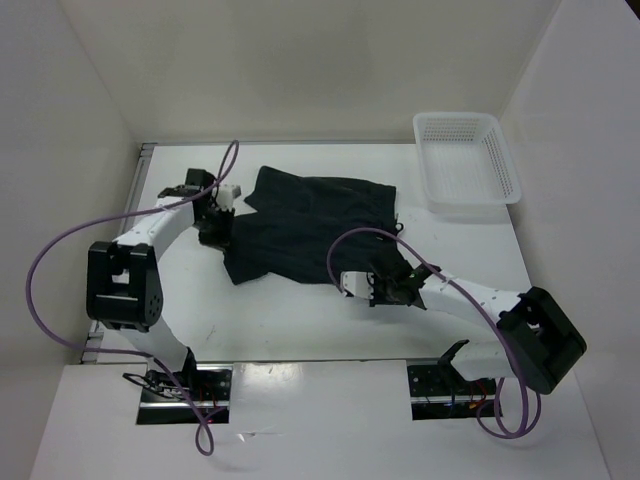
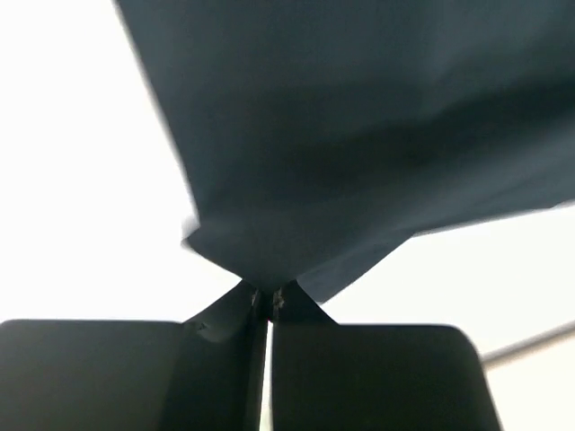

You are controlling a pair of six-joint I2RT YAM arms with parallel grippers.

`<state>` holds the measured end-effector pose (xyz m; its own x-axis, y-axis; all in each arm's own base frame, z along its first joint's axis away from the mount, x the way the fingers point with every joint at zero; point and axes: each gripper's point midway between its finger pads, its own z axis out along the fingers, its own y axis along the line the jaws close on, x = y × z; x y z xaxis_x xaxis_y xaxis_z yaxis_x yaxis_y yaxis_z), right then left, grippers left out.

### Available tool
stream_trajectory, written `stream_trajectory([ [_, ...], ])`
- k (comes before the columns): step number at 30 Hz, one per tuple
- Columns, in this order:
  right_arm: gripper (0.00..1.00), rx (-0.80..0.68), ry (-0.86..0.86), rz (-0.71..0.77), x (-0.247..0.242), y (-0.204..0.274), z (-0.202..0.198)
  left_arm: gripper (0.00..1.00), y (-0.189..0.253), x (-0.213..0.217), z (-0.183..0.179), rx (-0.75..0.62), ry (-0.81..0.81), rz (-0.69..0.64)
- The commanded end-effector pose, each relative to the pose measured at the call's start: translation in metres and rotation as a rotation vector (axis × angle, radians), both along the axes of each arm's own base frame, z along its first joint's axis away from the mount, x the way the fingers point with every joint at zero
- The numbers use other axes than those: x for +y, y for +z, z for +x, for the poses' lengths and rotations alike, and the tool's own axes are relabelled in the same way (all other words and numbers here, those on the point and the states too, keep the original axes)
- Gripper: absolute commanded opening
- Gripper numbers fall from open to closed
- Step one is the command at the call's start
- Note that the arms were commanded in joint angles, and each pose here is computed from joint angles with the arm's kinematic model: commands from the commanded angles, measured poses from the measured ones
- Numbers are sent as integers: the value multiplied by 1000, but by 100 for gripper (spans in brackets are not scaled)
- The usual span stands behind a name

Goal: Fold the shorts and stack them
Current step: Flatten the shorts out

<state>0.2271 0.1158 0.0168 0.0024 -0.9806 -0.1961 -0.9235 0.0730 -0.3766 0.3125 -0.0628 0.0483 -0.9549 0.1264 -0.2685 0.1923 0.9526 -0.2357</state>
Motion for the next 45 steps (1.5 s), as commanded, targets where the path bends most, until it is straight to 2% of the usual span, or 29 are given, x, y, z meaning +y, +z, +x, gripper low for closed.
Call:
stream_trajectory([
  [1,0,-22,25,-10,0,4,4,0,81,32,49,-276,72,157],
  [3,0,-10,37,-13,0,3,2,0,95,22,38,-287,40,186],
  [5,0,-7,52,-11,2,4,2,0,90,12,14,-225,-7,200],
  [9,0,-3,69,-23,3,11,4,7,44,13,-65,30,-93,261],
  [12,0,41,103,-39,1,10,-4,13,27,10,-113,202,-143,244],
  [15,0,67,147,-66,-5,11,-13,25,27,9,-133,269,-153,225],
  [16,1,93,157,-89,-10,9,-19,35,31,11,-142,298,-155,230],
  [18,14,87,165,-88,-12,14,-21,44,33,13,-151,337,-158,236],
  [19,34,101,171,-83,-12,15,-26,46,36,13,-147,324,-157,234],
  [21,55,66,148,-29,-4,31,-21,53,44,9,-129,266,-128,193],
  [22,68,28,134,29,8,49,-12,55,47,7,-117,238,-115,178],
  [23,71,25,118,57,11,60,-12,55,50,7,-102,194,-98,170],
  [26,71,-55,43,245,36,118,3,58,51,15,-18,-41,-13,154],
  [28,71,-112,5,370,50,153,9,59,54,19,16,-124,18,155],
  [30,69,-144,-5,445,61,165,15,61,42,15,48,-170,19,141],
  [32,66,-123,-43,462,68,156,22,63,30,10,79,-192,17,128],
  [36,54,-7,-116,377,67,94,35,64,9,-1,110,-178,-1,107],
  [38,48,3,-84,357,66,77,33,65,-5,3,120,-186,8,129],
  [40,40,22,-68,309,58,59,27,65,-9,2,122,-188,8,129],
  [45,36,118,-41,223,40,25,1,63,-43,1,93,-123,-12,176],
])
